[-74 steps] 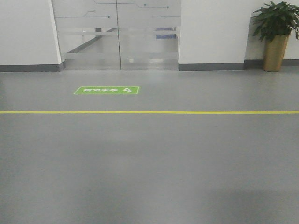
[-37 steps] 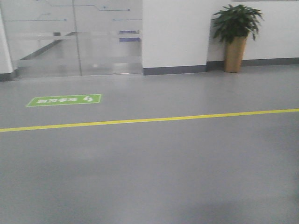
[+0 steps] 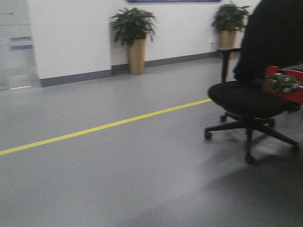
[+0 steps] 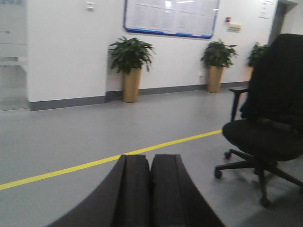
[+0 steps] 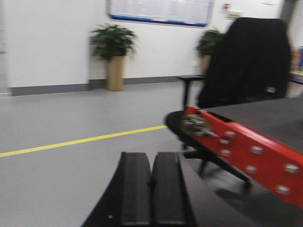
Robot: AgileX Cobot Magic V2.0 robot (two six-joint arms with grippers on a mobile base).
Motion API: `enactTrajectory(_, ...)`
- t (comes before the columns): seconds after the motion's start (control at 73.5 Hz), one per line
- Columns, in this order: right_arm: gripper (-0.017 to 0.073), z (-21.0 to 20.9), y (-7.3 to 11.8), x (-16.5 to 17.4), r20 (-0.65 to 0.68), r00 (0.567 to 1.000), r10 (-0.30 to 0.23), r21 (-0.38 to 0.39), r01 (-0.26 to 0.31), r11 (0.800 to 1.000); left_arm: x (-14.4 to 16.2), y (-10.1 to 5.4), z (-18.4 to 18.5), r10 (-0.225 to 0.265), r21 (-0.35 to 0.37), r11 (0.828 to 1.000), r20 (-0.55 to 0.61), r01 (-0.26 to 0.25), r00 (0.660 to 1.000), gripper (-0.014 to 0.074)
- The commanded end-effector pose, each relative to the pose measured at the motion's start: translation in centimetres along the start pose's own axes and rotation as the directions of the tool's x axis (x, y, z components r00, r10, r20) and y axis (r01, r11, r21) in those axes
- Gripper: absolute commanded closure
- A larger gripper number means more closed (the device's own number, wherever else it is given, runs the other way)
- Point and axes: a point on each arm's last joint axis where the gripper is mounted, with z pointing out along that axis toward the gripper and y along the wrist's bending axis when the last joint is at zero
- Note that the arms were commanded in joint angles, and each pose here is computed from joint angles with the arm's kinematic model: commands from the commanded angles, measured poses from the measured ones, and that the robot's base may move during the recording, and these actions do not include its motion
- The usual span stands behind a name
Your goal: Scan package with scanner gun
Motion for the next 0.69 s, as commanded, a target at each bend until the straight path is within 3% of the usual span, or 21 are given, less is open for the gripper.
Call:
enactTrajectory(0.0,0.0727,-0.03,-0.04,-0.20,0.022,1.000,-0.008,0.005,0.008,1.000,-0.26,-0.03,-0.04,-0.001,0.004,1.000,0.024,0.001,1.000,0.0705)
enactTrajectory(0.68,0.0727,-0.03,-0.04,-0.20,0.022,1.000,-0.008,0.005,0.008,1.000,-0.26,-0.03,-0.04,-0.001,0.004,1.000,0.024,0.001,1.000,0.0705)
